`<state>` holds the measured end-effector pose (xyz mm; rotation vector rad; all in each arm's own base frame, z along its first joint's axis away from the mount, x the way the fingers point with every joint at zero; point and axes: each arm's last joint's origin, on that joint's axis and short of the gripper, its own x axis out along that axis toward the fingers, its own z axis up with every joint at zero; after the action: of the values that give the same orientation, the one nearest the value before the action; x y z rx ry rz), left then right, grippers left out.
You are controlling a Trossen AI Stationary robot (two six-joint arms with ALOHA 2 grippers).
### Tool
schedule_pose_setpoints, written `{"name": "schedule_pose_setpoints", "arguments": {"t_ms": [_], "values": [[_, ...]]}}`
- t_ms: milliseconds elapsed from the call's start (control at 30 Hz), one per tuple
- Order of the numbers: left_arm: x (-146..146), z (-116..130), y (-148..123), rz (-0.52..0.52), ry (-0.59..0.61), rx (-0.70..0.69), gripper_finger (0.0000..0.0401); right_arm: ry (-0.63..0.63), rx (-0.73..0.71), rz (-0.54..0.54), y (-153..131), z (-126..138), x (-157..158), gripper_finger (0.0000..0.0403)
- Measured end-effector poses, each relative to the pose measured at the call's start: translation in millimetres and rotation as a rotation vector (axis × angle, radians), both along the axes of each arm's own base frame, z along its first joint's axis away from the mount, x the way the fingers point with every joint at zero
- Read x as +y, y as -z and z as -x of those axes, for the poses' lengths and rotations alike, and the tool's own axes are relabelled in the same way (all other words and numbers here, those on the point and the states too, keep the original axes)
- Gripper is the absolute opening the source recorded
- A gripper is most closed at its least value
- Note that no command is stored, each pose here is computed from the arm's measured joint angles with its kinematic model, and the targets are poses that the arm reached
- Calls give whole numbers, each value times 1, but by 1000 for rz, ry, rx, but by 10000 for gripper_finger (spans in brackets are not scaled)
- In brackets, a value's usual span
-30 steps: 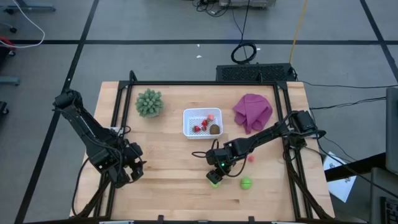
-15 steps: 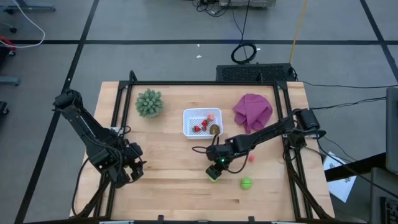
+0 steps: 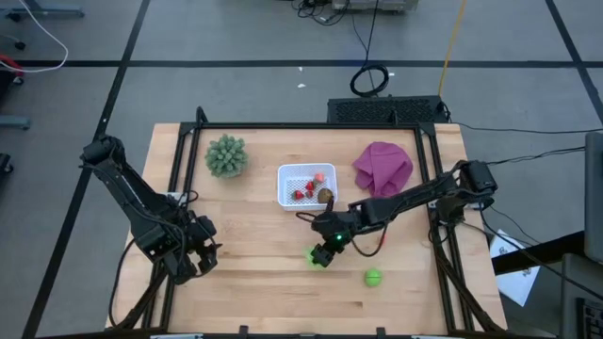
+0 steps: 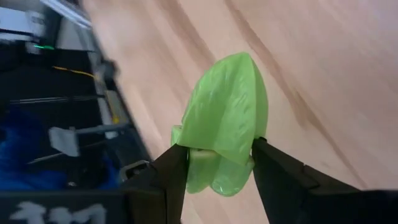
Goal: Pick and placing Produce into tupperware
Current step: Put the green starfruit into the white bin
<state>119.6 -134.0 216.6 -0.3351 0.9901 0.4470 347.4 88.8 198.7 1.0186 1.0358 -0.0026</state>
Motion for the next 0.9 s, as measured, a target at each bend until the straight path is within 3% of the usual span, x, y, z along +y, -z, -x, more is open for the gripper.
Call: {"name": "schedule_pose_setpoints", "arguments": {"t_ms": [233, 467, 767, 900], "values": [[0, 0, 0, 1, -1, 0, 207, 37, -154, 82, -34, 6, -21, 150], [0, 0, 0, 1, 0, 0, 207, 81, -306, 210, -67, 15, -65, 150], [0, 0, 0, 1, 0, 1, 207, 107, -354, 315, -84, 18, -130, 152], [0, 0, 0, 0, 0, 1, 207, 104, -304, 372, -90, 24, -152, 151]]}}
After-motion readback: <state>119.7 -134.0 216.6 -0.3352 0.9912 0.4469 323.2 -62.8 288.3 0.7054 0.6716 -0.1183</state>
